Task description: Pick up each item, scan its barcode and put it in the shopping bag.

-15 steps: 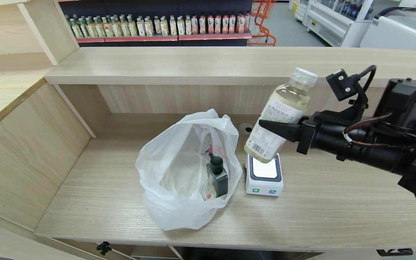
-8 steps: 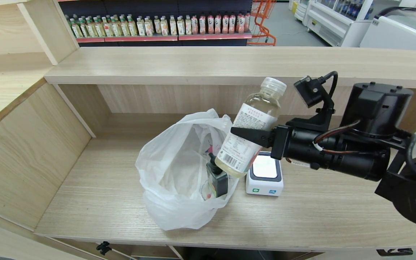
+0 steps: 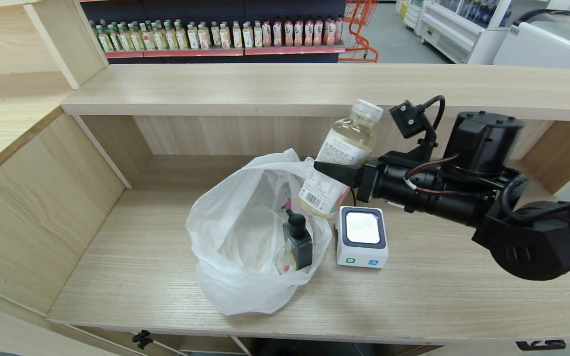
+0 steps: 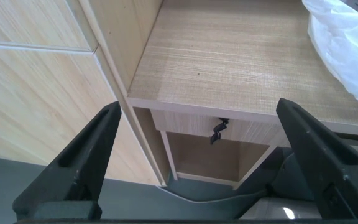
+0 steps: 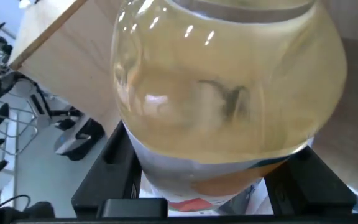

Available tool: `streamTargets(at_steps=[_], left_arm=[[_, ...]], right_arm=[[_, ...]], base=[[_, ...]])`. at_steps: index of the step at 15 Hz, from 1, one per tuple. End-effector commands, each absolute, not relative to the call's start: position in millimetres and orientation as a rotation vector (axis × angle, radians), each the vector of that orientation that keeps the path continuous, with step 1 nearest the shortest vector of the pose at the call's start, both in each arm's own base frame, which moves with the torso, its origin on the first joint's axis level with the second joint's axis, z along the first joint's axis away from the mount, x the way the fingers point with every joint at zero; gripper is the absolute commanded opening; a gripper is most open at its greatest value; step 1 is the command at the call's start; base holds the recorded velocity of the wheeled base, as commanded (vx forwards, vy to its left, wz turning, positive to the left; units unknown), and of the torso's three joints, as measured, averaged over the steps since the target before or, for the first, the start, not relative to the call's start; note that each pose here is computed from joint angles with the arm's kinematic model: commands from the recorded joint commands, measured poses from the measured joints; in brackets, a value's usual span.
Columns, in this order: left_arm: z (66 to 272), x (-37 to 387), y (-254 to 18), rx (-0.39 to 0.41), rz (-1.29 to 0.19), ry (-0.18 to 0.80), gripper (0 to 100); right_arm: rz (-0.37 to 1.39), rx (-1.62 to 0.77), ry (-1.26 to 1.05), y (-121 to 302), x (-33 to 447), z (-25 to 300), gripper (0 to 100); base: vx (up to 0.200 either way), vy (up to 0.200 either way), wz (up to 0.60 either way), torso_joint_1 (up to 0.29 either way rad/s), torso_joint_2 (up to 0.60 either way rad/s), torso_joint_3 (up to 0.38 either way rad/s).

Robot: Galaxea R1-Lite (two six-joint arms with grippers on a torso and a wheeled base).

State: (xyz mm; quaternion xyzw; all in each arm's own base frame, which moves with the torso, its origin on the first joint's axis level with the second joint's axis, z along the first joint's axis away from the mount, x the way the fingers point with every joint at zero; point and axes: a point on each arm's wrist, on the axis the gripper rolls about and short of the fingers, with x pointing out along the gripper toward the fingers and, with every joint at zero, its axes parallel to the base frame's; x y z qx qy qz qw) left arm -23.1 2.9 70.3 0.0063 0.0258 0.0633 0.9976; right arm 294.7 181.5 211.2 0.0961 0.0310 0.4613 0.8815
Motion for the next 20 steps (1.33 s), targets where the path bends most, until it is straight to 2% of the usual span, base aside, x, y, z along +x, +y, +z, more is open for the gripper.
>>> streamTargets(at_steps=[1, 14, 20], left_arm=[[70.3, -23.1, 2.9, 0.012, 0.127, 0.051, 100], [70.3, -23.1, 2.9, 0.012, 0.129, 0.051, 100], [70.3, -23.1, 2.9, 0.012, 0.127, 0.051, 100]], right_arm=[[0.940, 0.189, 0.098, 186.8, 317.4, 190.5, 0], [0.921, 0.184, 0.085, 212.5, 381.7, 155.2, 0], [0.919, 0.024, 0.006, 214.1, 394.6, 127.5, 0]], base=[[0.000, 0.000, 0.00, 0.000, 0.00, 0.000], [0.000, 0.000, 0.00, 0.000, 0.00, 0.000], [0.000, 0.000, 0.00, 0.000, 0.00, 0.000]])
